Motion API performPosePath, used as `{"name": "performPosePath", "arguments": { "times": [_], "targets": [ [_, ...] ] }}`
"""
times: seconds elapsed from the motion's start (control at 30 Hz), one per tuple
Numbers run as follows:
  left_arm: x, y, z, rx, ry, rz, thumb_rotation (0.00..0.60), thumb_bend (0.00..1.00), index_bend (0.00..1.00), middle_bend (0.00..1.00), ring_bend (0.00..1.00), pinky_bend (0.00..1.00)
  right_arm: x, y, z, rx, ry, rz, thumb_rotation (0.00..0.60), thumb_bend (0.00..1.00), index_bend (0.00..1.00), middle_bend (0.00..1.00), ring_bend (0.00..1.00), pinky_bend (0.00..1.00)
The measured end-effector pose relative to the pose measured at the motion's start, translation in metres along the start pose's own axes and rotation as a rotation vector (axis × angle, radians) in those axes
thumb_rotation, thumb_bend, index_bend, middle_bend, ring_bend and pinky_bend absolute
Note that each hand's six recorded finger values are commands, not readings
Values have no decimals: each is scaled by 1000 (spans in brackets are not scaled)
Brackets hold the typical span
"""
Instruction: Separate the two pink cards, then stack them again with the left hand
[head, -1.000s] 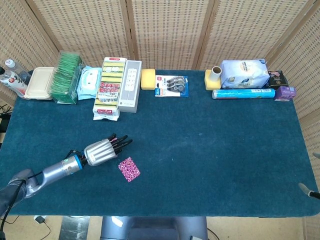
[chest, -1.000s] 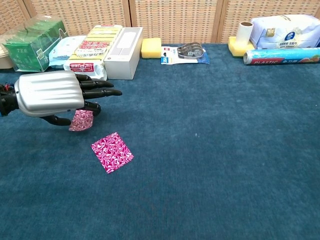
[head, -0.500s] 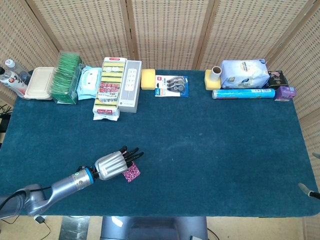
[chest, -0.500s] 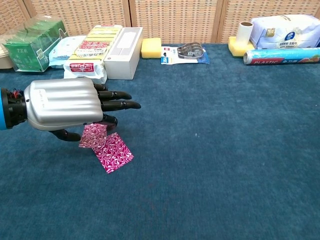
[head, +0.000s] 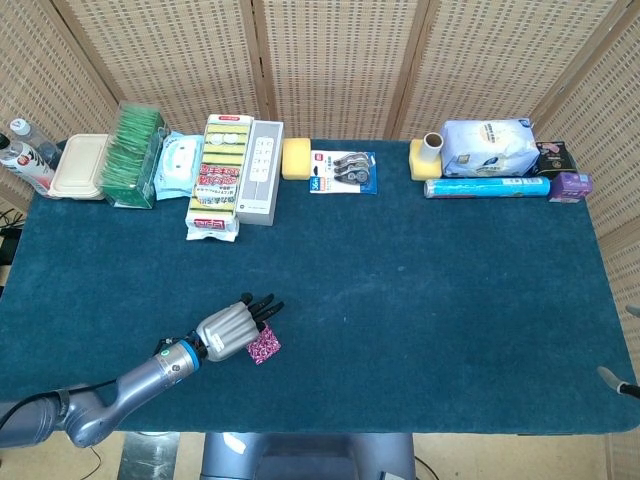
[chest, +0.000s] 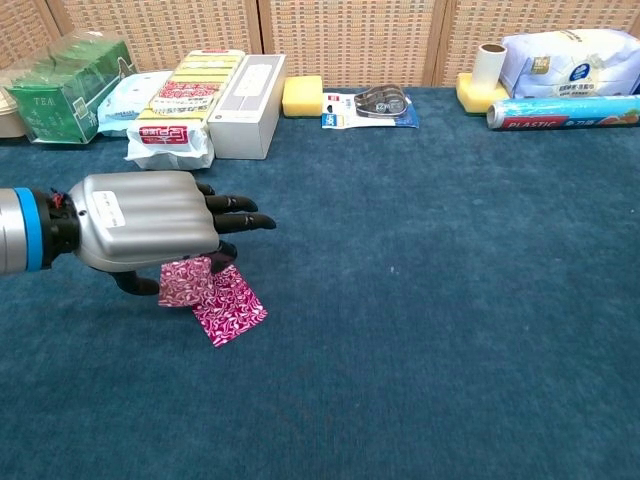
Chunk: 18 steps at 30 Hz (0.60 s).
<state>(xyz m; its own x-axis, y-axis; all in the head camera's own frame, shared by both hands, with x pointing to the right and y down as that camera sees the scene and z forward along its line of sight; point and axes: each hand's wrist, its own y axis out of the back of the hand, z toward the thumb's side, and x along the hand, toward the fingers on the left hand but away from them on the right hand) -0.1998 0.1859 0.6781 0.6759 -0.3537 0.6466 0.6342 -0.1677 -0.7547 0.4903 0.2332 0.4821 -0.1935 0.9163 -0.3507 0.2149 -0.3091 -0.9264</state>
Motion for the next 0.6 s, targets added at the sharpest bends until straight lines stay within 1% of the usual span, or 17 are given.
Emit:
{"name": "performPosePath", "arguments": {
  "times": [0.1,0.3,0.6],
  "targets": [
    [2,4,8,-20,-6,-5,600,216,496,0,0,287,0,0,0,0,-1,0,600,0,204,17,0,0],
    [7,11,19,-17,-21,1,600,216,496,0,0,287,1,0,0,1,1,1,600,0,205,17,0,0],
    [15,15,23,-23,-12,-8,600,216,496,0,0,287,0,1,0,-5,0,0,600,0,204,17,0,0]
  ]
}}
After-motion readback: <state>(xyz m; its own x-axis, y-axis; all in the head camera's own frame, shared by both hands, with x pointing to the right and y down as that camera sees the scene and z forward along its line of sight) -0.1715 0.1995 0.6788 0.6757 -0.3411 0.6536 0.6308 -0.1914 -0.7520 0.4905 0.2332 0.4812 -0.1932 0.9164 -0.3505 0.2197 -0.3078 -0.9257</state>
